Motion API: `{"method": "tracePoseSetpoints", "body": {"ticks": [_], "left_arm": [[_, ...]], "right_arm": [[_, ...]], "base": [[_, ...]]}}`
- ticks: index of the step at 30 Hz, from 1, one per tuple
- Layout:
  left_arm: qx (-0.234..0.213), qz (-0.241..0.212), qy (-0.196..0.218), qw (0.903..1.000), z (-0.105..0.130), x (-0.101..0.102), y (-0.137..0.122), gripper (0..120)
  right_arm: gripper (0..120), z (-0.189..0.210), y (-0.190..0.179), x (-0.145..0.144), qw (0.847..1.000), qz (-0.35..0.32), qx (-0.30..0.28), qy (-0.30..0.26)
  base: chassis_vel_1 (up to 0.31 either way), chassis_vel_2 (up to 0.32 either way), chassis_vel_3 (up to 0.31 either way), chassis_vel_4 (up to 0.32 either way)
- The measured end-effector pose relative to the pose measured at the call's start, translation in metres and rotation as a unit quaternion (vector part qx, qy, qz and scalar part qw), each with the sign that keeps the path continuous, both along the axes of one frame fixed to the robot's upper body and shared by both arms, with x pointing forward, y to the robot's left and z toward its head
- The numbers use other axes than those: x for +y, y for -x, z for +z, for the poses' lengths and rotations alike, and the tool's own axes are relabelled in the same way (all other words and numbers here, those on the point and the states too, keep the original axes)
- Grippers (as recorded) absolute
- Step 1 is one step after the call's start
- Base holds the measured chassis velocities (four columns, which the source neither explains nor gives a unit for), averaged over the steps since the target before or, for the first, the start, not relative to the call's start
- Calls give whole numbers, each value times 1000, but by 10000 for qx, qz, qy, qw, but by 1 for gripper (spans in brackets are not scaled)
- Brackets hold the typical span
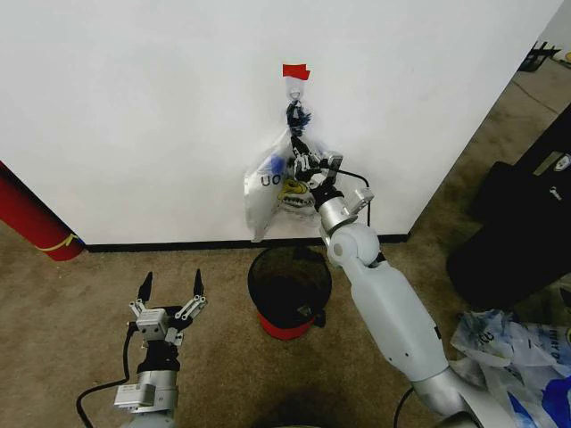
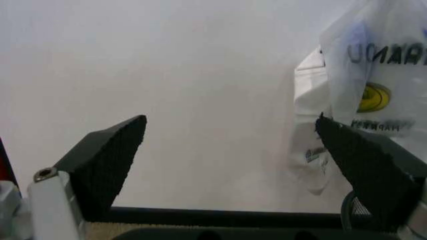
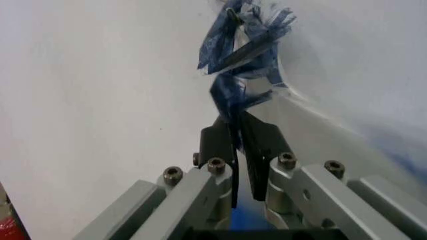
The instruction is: Pick up the garbage bag from the wall and place it over the trash bin.
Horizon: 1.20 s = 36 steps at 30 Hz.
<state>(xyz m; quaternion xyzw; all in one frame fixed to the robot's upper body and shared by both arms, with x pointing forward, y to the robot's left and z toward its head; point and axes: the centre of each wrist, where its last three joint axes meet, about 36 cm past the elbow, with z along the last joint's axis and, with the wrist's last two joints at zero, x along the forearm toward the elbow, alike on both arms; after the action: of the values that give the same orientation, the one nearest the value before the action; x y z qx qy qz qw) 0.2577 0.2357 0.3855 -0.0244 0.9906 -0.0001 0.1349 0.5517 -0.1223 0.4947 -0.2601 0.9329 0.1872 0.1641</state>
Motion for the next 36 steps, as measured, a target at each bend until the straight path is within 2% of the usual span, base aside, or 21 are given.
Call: {"method": "tracePoseSetpoints", "body": {"ticks": [6, 7, 20, 29, 36], "left_arm": [[-7, -6, -3, 10000, -1, 0, -1, 100], [-13, -13, -3, 10000, -1, 0, -1, 100], [1, -9, -13, 10000, -2, 1, -1, 100], [6, -15, -9, 10000, -3, 0, -3, 100], [0, -40, -7, 10000, -3, -1, -5, 100]], "right_arm": [[5, -6, 14, -3, 10000, -1, 31, 58], [3, -6, 15, -3, 10000, -4, 41, 59], [0, -4, 6, -2, 9999, -73, 57, 49], [0, -12, 13, -5, 9999, -122, -5, 57], [0, -27, 22, -12, 9993, -164, -72, 315]], "base": [[0, 0, 0, 0], [0, 0, 0, 0], [0, 0, 0, 0], [0, 0, 0, 0], [0, 0, 0, 0]]}}
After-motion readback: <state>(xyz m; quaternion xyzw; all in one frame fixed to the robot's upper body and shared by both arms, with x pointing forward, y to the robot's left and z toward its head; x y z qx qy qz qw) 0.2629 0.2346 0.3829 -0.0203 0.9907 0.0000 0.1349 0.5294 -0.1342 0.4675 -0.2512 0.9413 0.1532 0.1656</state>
